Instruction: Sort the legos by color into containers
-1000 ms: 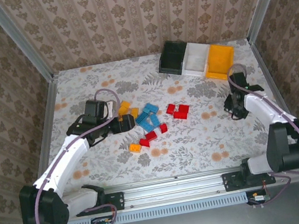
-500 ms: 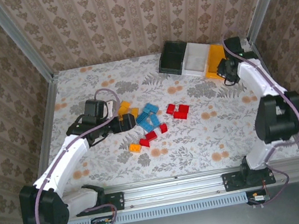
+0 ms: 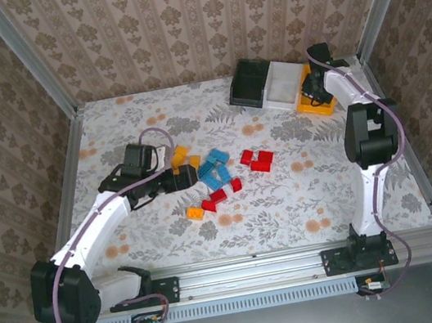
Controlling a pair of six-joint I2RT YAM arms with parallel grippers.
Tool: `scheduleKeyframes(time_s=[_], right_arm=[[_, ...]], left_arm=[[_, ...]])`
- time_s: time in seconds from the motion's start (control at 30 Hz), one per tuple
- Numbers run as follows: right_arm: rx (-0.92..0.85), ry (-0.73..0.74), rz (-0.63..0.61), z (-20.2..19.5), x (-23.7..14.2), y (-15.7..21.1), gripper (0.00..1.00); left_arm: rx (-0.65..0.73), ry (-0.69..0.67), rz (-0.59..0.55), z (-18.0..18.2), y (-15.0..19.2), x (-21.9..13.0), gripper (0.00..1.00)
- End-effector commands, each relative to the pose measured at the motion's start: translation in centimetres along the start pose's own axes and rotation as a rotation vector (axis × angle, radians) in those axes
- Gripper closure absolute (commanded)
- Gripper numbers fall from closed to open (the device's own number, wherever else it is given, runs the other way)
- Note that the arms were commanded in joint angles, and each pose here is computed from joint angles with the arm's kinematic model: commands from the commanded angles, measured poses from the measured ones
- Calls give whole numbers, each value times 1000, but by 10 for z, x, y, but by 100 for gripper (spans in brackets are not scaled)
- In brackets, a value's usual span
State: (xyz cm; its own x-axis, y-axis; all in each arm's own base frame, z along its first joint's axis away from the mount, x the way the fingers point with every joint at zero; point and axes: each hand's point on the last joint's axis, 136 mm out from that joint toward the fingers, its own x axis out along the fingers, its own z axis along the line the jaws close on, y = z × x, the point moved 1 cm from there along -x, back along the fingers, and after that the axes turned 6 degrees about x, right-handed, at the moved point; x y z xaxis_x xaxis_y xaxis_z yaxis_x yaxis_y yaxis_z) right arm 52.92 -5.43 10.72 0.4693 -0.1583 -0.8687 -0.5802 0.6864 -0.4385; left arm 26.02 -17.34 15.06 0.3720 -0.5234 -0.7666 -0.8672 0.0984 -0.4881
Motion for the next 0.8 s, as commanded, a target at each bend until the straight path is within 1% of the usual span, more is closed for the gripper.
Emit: scheduleKeyframes(time_s=[0.0,0.17,0.3,0.43,0.53,0.77], right_arm=[[-21,41,0,-3,10,-8,84],[-22,35,69,-3,35,-4,84],[-37,1,103,-1,38,2,84],[-66,-28,163,-1,43,19,84],[-90,-48,209,-4,46,33,87],[-137,-113,286,-8,41,68,88]], left_arm=[[-28,-1,6,4,5,3,0],[-37,-9,0,5,7,0,0],[-40,-17,-14,6,7,-3,0],[-51,-13,-32,5,4,-5,0],[-58,-3,-39,4,3,-6,0],[-68,2,-43,3,8,-8,0]])
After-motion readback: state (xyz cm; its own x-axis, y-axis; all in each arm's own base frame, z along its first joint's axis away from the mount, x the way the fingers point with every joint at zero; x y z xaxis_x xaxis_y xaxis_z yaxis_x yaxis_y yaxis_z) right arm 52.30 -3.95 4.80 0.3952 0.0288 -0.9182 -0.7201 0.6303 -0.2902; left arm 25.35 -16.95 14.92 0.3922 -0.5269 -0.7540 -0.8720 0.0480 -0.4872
